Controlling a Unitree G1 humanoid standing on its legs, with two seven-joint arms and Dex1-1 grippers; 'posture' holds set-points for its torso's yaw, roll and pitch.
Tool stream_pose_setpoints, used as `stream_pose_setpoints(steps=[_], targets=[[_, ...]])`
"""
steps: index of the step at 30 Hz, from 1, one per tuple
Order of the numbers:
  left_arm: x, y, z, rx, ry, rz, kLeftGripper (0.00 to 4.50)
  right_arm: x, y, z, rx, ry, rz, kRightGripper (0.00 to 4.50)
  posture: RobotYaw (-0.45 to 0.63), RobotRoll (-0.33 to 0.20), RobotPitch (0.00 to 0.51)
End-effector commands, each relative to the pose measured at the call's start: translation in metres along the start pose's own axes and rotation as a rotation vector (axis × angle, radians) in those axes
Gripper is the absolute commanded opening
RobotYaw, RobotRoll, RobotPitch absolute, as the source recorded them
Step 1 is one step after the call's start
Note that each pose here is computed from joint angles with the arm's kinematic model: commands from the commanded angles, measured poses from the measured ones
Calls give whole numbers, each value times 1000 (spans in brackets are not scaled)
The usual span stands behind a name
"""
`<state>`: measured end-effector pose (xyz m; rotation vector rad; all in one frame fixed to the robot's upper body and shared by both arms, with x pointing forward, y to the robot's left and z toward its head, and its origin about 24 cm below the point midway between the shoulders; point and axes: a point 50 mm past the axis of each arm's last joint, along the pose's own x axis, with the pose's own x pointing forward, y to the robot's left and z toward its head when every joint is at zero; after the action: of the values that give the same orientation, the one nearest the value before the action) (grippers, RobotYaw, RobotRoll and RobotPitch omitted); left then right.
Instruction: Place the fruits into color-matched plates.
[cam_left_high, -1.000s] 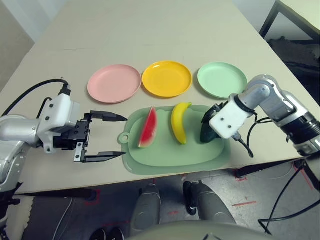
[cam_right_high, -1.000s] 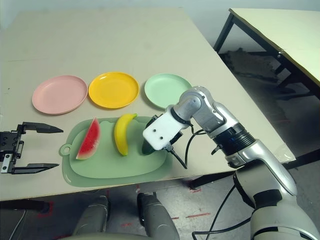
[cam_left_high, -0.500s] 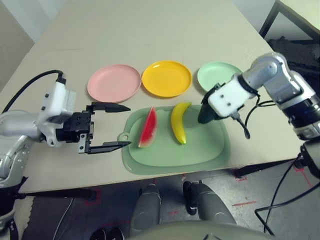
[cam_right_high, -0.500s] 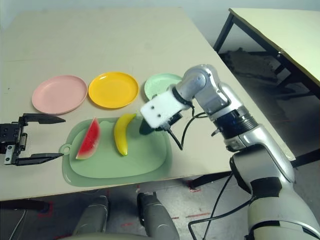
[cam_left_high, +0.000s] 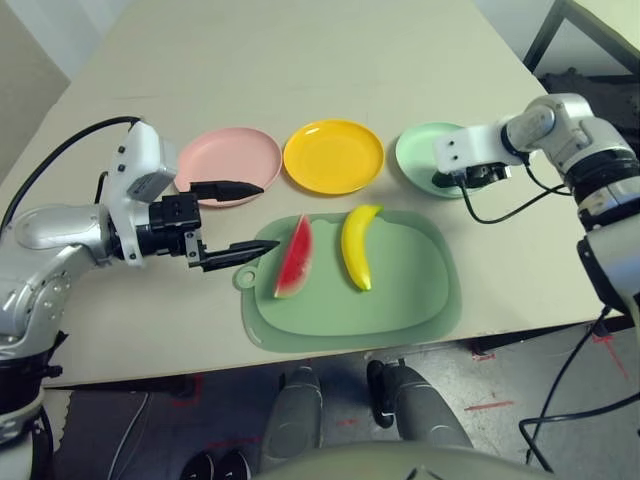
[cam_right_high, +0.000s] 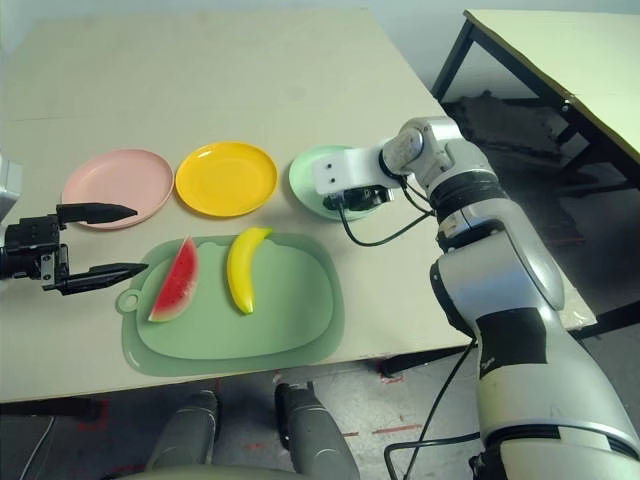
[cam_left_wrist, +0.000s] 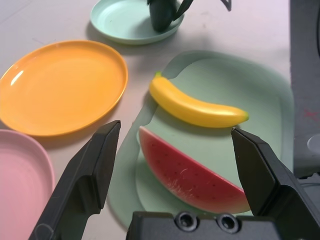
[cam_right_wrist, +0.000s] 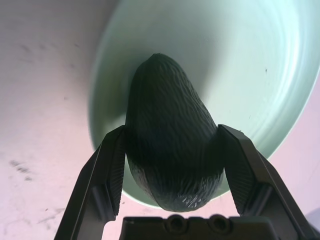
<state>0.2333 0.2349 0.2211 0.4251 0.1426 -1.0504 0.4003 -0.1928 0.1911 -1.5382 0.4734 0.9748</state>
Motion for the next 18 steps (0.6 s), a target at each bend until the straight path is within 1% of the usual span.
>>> stream_pose_setpoints(steps=[1,3,4,5,8,10,12,13,16,18], targets=[[-1,-2,2,6,32,-2,4500,1,0,0,-14,21,-8,3053,52,0,163],[-3,-2,2,7,38,-2,4500,1,-2,1,-22,19,-19,3817,49,0,163],[-3,-2,2,9,41,-4,4500,-2,-6,3,-32,16,-33,4070,45,0,163],[-2,-2,2,11,42,-7,4500,-5,-10,5,-45,10,-47,4459,43,0,163],[-2,-2,2,20,40,-16,4500,-14,-21,13,-82,-14,-76,4488,43,0,163],[-3,0,3,37,50,-28,4500,-27,-35,29,-161,-74,-93,4488,35,0,165],[-4,1,3,49,61,-38,4500,-37,-43,44,-223,-137,-92,4488,32,0,170],[-7,1,4,63,64,-54,4500,-42,-46,59,-270,-212,-70,4488,32,0,170],[-13,-1,7,118,74,-128,4500,-52,-42,93,-407,-381,0,4488,26,0,172],[-17,-2,8,146,87,-169,4500,-55,-31,110,-487,-454,46,4488,24,0,175]])
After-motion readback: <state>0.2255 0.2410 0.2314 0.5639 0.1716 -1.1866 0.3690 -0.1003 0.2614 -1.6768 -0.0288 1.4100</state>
